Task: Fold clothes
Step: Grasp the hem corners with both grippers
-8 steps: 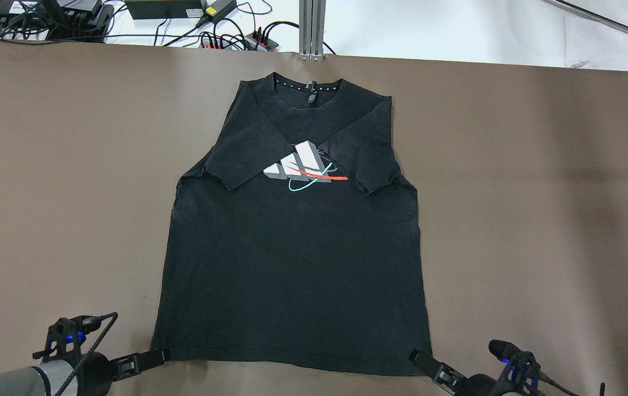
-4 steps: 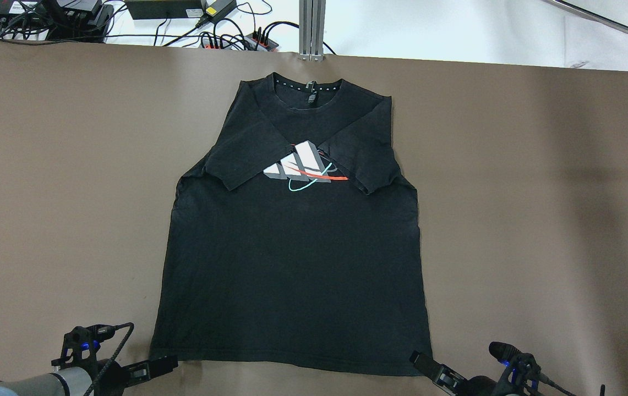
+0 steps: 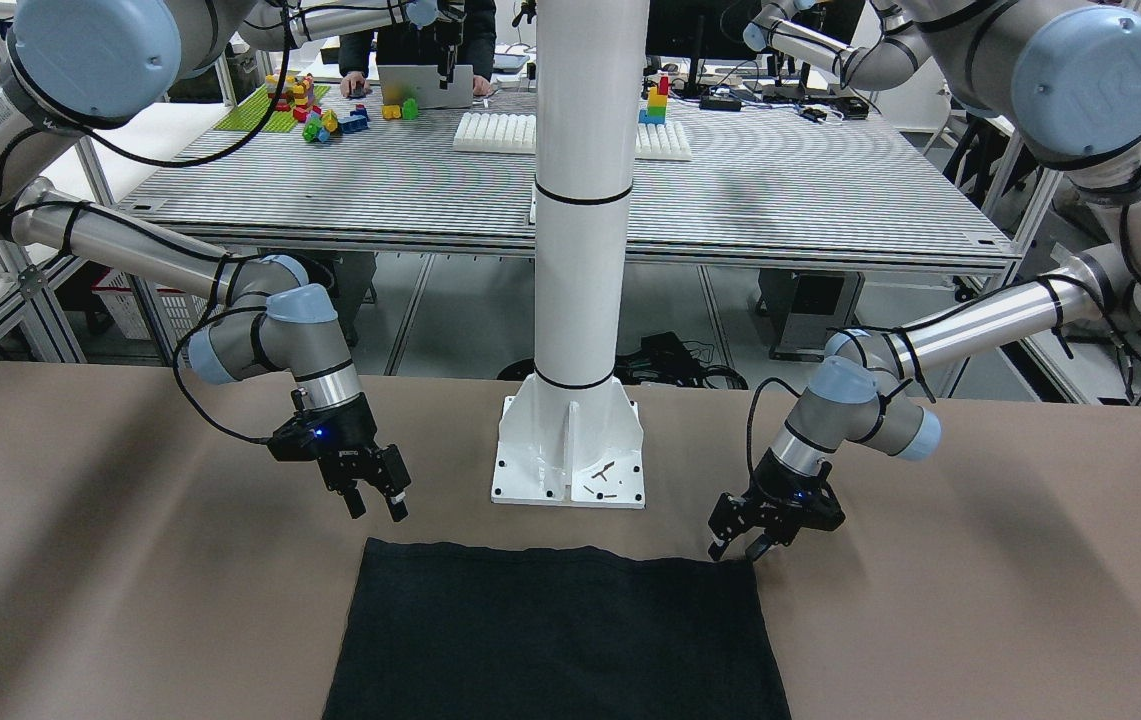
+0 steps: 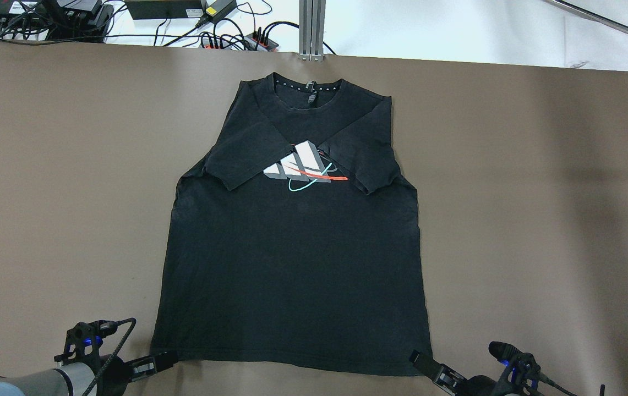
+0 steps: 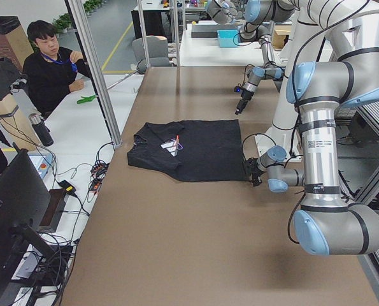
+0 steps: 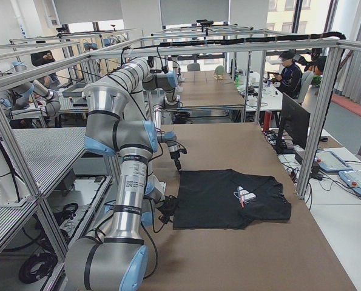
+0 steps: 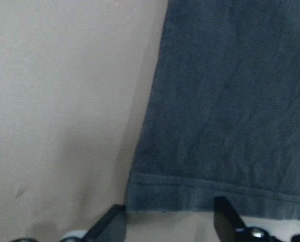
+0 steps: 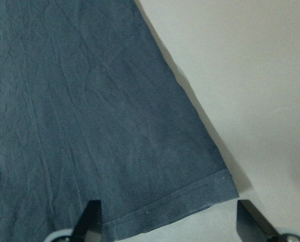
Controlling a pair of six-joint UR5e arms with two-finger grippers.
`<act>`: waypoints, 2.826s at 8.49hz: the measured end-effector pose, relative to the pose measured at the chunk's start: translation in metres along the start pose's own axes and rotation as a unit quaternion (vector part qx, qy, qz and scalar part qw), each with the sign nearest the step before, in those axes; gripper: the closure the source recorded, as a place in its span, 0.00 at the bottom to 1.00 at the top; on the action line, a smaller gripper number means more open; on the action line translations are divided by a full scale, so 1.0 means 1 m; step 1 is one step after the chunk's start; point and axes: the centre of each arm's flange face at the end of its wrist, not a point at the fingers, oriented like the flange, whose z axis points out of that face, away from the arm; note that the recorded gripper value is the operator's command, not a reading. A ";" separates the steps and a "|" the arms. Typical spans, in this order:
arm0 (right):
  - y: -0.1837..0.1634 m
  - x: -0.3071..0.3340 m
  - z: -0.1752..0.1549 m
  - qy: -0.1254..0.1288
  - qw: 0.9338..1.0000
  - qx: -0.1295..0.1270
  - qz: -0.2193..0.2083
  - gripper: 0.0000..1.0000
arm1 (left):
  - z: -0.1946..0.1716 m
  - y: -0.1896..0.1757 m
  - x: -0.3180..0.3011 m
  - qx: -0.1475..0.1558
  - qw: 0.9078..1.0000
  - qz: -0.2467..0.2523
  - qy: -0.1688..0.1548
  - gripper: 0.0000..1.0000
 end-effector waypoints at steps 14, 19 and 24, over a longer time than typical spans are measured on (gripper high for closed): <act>-0.001 0.039 0.023 0.046 0.999 0.017 -0.023 0.18 | -0.016 -0.016 0.004 0.011 1.000 0.001 0.008 1.00; 0.019 0.037 0.048 0.044 0.999 0.016 -0.020 0.59 | -0.017 -0.016 0.006 0.011 1.000 0.000 0.010 1.00; 0.019 0.032 0.046 0.039 0.999 0.016 -0.019 1.00 | -0.020 -0.017 0.009 0.010 1.000 -0.001 0.014 1.00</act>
